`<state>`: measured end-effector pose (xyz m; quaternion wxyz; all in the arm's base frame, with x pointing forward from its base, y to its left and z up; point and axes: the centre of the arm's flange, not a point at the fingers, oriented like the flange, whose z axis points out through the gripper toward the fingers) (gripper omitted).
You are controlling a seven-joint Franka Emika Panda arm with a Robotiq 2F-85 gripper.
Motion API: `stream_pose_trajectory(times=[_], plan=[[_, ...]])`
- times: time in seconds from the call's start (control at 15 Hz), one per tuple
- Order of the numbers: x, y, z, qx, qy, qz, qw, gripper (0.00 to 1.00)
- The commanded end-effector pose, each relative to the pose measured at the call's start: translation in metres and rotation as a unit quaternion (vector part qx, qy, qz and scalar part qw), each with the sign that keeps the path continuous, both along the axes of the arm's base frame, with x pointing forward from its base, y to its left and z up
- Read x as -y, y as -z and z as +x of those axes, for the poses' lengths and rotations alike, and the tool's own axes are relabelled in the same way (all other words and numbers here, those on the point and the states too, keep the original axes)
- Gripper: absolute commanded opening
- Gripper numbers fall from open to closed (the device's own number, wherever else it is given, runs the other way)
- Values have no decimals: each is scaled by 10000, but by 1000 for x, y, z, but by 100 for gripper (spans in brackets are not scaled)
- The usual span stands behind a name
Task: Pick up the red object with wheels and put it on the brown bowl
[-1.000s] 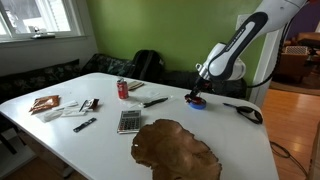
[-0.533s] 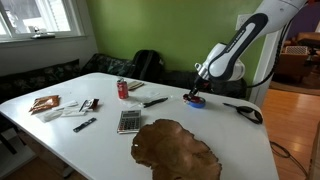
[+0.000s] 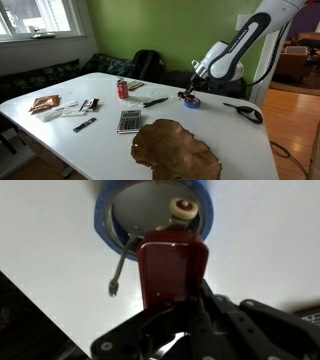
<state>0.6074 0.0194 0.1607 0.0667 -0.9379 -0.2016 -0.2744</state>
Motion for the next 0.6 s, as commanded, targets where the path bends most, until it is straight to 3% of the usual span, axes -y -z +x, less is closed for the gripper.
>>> stream_pose_trajectory(times=[0.0, 0.27, 0.4, 0.53], plan=[[-27, -24, -15, -467, 48, 358, 9983, 1], [-54, -41, -21, -658, -203, 720, 9950, 1], [-63, -52, -21, -435, -369, 820, 9950, 1], [-73, -59, -30, -877, -600, 1307, 9857, 1]])
